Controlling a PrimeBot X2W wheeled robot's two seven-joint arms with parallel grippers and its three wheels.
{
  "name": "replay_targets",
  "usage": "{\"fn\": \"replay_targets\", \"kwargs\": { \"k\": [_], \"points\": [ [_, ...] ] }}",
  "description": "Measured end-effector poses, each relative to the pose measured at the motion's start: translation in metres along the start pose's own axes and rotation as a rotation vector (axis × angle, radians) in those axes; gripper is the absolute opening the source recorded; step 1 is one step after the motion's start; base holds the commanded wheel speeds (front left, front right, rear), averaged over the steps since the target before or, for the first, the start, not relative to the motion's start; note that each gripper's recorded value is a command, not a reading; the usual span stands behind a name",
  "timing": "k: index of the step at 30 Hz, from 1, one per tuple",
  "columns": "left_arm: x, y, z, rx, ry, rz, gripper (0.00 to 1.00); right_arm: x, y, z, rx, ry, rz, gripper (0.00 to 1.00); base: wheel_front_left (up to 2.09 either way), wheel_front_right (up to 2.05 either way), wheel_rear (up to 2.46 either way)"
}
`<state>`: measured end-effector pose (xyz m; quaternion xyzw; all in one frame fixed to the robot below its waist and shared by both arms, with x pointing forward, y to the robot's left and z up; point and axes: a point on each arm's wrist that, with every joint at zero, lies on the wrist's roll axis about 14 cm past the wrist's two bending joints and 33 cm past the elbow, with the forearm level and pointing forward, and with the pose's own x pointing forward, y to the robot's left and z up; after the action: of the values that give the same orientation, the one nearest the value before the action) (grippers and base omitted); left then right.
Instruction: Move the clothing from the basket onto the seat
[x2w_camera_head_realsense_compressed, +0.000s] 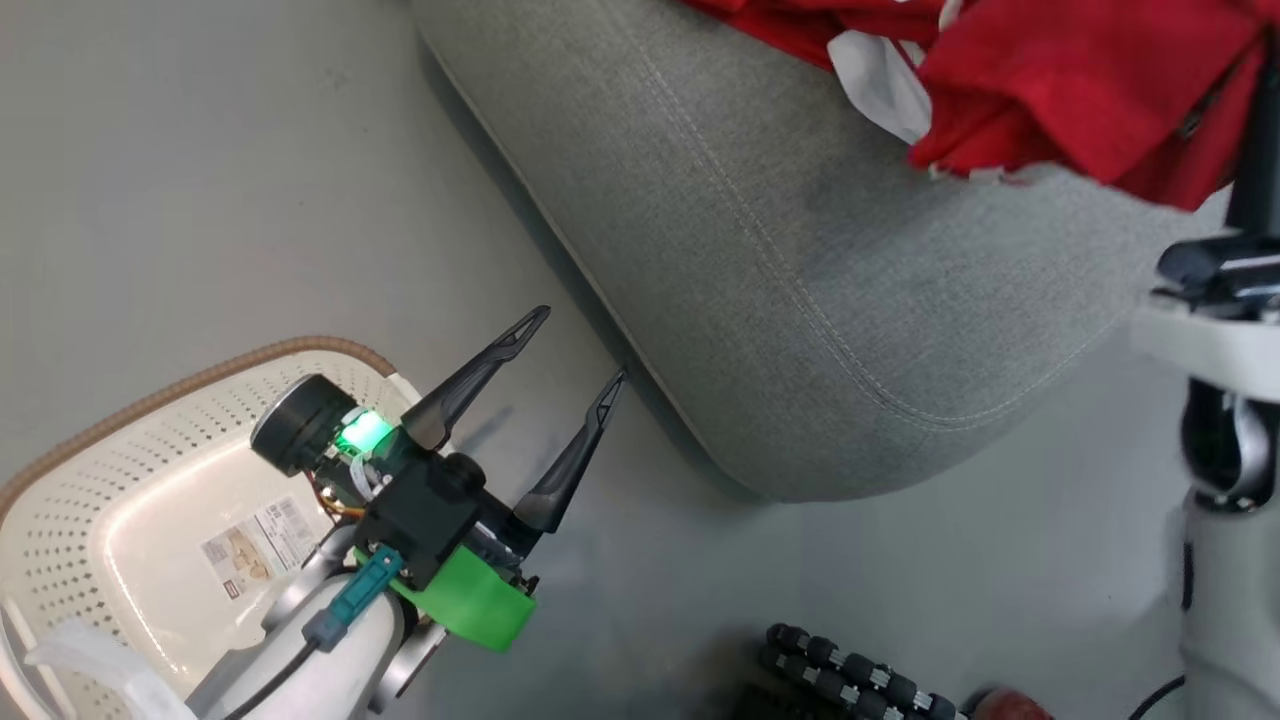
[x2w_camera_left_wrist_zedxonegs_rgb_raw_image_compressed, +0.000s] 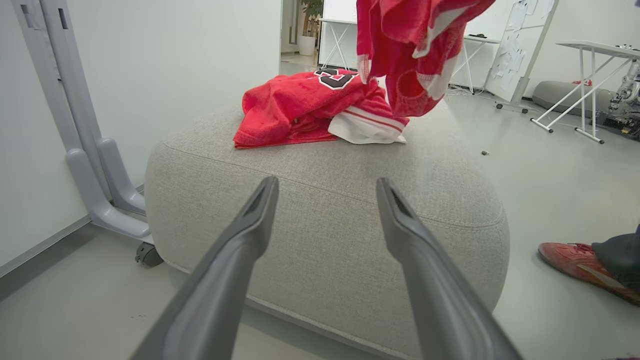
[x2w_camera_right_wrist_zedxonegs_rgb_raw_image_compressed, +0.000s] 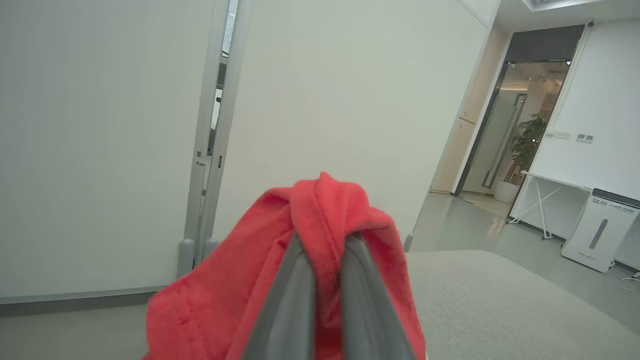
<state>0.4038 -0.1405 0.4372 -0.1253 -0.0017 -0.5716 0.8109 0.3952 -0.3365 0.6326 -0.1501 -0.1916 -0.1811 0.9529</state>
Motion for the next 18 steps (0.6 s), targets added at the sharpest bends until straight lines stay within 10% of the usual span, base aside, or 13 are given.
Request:
{"fn": "replay_targets", "kwargs": {
  "k": [10, 18],
  "points": [
    [-0.018, 0.043, -0.012, -0.037, -0.005, 0.108, 1.0, 0.084, -0.012, 0.002, -0.145, -0.142, -0.026, 0.0, 0.0, 0.0, 0.0],
    [-0.042, 0.071, -0.023, -0.077, 0.002, 0.211, 1.0, 0.098, 0.0, -0.07, -0.177, -0.004, -0.009, 0.0, 0.0, 0.0, 0.0]
  ]
}}
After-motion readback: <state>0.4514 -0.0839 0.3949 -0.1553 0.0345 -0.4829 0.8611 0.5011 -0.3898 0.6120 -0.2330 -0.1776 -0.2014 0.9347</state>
